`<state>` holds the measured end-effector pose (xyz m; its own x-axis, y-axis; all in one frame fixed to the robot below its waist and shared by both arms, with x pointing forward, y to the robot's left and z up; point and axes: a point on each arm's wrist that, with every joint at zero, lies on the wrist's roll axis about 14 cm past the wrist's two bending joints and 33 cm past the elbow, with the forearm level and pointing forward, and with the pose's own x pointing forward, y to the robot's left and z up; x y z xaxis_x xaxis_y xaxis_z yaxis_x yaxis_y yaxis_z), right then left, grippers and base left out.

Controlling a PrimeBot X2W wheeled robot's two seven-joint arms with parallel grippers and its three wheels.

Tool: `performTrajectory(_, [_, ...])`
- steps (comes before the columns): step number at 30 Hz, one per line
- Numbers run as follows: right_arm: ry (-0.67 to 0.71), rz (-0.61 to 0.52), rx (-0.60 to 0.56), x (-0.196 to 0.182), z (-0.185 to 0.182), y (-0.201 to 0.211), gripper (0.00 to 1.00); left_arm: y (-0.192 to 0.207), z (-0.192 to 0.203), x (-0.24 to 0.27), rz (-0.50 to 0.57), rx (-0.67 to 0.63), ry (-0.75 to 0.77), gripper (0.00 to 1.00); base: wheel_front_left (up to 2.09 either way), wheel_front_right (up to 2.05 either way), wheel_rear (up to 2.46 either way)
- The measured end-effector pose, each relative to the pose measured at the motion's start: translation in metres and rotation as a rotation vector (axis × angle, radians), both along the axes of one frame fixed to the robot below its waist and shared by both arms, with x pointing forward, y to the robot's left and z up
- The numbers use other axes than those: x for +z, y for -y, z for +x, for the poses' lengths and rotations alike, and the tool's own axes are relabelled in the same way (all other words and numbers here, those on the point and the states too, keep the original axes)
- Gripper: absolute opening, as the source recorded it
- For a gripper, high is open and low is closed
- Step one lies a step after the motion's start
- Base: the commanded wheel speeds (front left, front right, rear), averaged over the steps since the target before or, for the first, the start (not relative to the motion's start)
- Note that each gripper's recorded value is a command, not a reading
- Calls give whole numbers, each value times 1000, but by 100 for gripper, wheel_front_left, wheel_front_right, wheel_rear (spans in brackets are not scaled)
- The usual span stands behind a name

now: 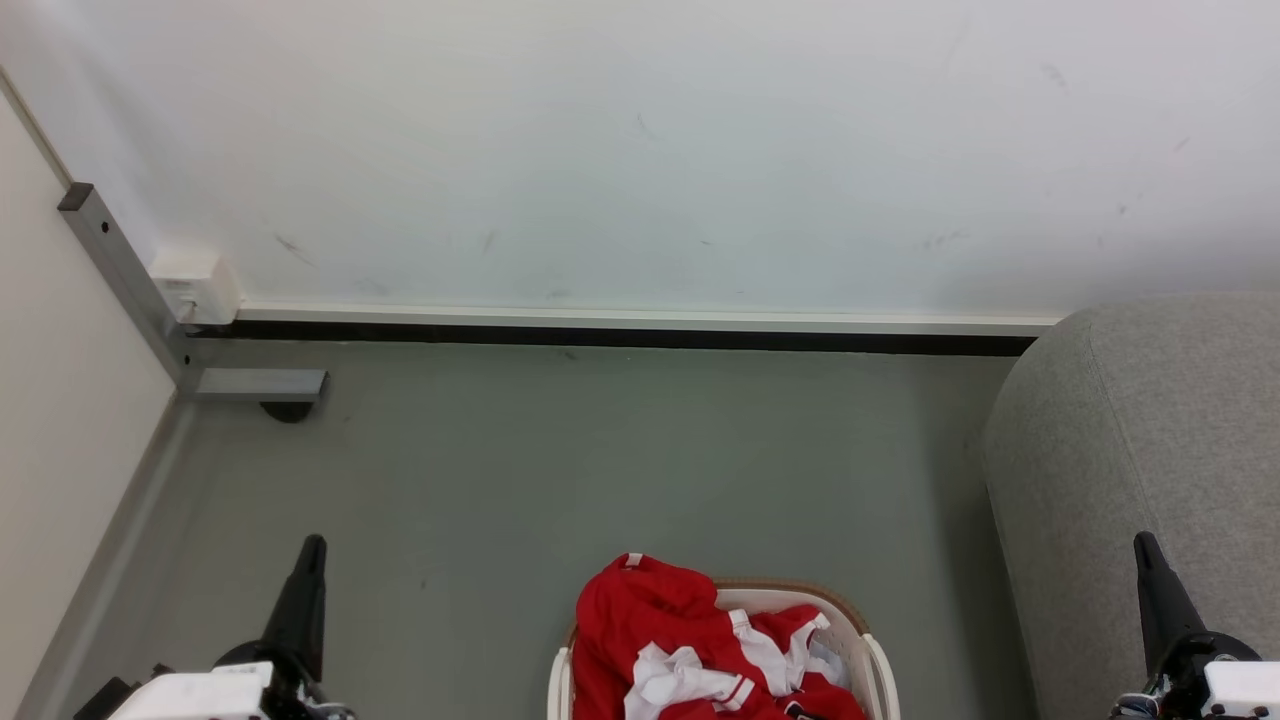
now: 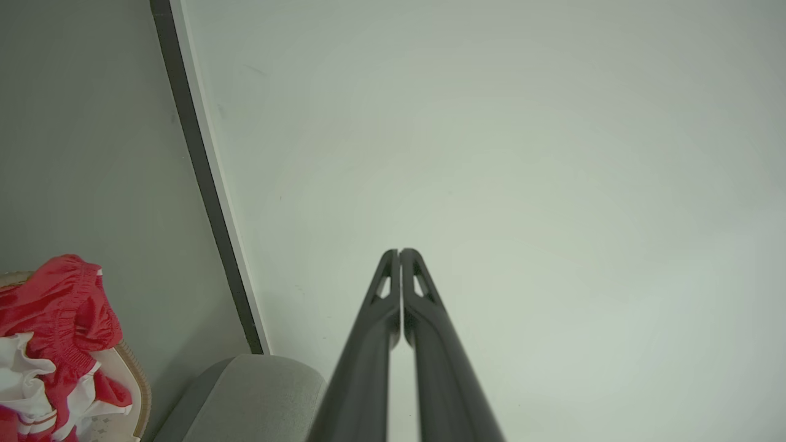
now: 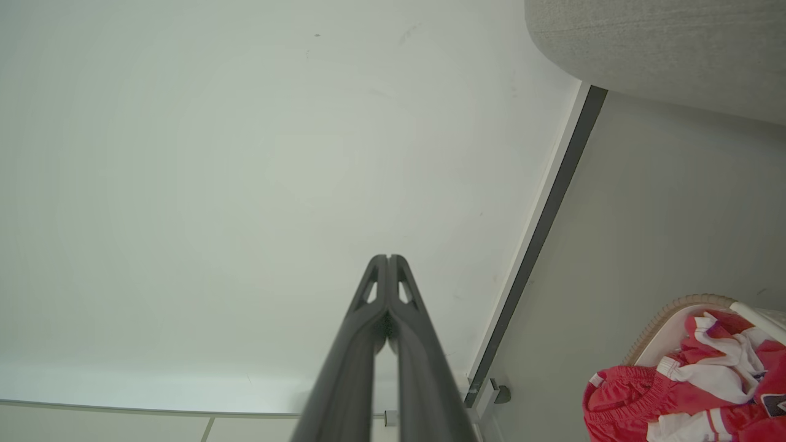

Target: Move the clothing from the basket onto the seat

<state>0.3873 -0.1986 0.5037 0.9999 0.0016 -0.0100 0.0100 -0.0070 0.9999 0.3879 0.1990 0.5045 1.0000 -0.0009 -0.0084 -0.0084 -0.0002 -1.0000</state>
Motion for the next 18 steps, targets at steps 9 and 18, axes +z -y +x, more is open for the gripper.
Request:
performTrajectory(9, [-61,15,0,-21,-9,-6,100,1,-10,-22,-8,10,-63,100,0,0,0])
performTrajectory(18, [-67,-95,15,-22,-7,-15,100,2,-9,-19,45,28,-57,100,0,0,0])
